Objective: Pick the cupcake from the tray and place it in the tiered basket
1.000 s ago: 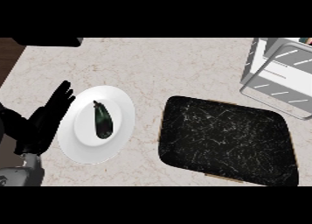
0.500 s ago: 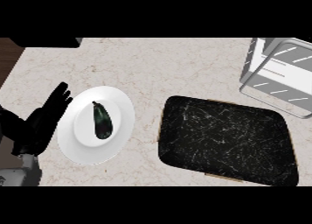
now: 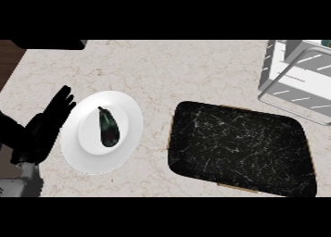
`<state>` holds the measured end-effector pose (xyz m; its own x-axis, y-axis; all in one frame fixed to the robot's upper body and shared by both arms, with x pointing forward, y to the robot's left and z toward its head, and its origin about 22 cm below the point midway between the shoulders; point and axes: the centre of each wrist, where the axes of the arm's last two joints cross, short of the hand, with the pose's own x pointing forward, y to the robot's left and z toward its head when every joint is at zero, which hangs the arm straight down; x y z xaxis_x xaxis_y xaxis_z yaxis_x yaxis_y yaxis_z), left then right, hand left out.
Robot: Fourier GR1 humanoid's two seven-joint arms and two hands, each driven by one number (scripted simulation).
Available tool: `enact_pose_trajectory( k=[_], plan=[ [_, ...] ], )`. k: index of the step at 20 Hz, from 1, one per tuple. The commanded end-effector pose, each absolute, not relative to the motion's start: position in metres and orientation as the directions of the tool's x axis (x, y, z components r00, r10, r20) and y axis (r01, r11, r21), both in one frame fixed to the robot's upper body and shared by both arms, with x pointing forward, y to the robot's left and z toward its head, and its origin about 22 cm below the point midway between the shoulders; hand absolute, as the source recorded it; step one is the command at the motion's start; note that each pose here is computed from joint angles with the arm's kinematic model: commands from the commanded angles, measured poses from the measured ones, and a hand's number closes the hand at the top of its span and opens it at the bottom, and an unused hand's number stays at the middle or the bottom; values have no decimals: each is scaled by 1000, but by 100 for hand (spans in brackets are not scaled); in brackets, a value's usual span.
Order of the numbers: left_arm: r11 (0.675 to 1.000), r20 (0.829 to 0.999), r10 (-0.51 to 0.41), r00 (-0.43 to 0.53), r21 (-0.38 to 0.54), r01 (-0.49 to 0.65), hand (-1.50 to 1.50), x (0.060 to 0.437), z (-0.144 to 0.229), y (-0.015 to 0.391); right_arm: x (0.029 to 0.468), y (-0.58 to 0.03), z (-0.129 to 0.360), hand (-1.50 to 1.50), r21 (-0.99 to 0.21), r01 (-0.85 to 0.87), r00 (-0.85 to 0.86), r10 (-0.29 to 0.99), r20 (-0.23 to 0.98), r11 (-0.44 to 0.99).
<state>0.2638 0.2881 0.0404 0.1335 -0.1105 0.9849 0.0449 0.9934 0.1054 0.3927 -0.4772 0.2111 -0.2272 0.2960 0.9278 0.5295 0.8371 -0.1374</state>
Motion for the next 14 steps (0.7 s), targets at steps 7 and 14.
enact_pose_trajectory(
  k=[7,14],
  plan=[
    [993,986,-110,121,104,52,0,267,48,278,311,-566,244,-150,2,692,-262,249,932,722],
    [993,986,-108,126,101,57,0,258,37,272,248,-610,246,-150,6,704,-275,264,925,711]
  ],
)
